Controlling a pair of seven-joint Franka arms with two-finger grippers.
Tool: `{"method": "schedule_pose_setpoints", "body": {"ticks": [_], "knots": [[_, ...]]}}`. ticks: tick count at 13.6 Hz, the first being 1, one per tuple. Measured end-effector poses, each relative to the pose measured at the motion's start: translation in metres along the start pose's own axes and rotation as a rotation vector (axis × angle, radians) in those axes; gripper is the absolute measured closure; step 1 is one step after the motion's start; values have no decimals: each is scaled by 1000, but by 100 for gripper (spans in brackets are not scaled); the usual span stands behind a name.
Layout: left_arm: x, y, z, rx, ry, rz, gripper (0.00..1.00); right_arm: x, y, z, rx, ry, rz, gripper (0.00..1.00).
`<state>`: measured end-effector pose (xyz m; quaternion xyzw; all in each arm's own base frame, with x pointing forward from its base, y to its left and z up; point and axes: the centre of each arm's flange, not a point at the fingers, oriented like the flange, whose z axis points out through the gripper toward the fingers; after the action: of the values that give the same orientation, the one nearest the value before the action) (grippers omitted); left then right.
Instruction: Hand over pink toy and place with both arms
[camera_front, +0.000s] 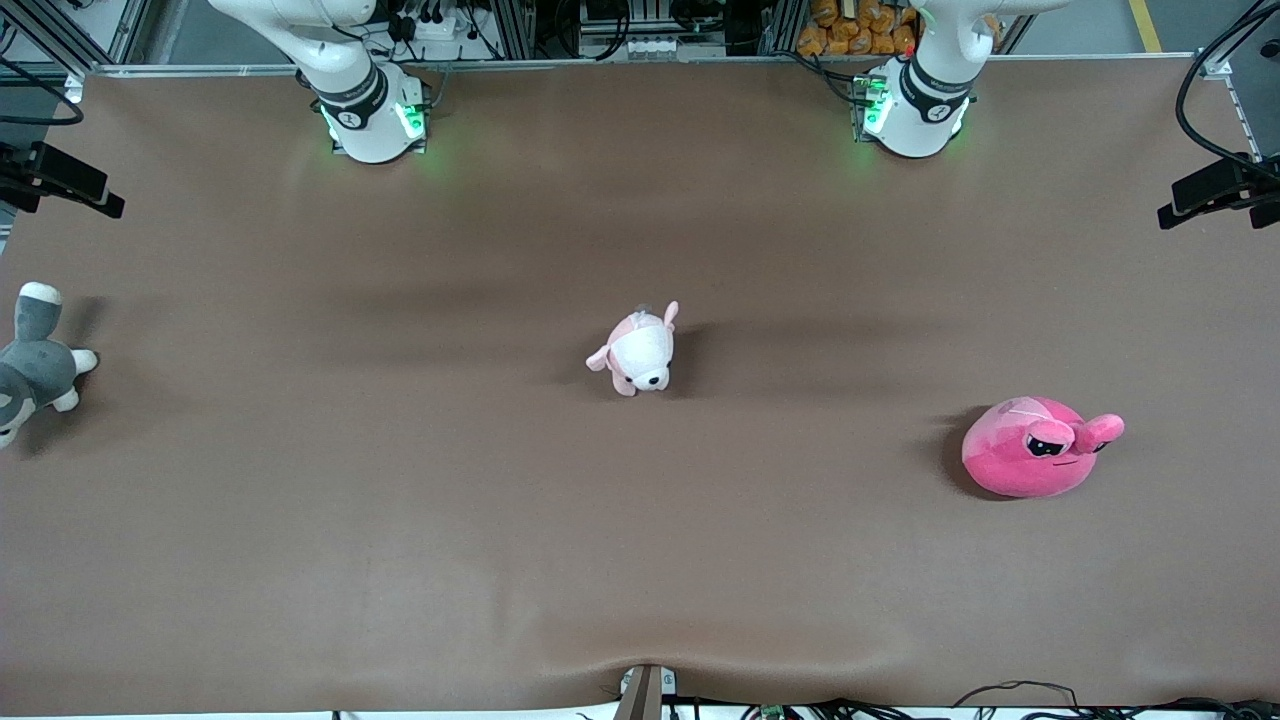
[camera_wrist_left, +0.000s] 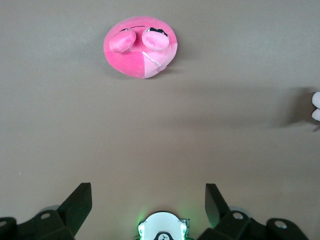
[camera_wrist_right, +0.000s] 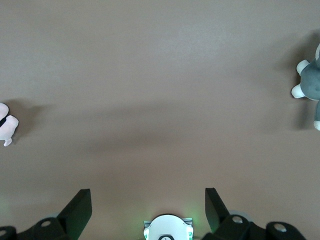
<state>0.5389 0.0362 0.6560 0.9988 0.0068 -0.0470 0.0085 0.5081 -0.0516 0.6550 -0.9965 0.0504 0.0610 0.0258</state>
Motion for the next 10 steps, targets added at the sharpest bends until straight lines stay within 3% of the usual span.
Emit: {"method": "schedule_pose_setpoints", "body": {"ticks": [3,10], "knots": [[2,0,3,0,-5,16,0,0,1,0,0,0,2,0],[19,-4,15,5,12,212,0,0,1,0,0,0,3,0]]}}
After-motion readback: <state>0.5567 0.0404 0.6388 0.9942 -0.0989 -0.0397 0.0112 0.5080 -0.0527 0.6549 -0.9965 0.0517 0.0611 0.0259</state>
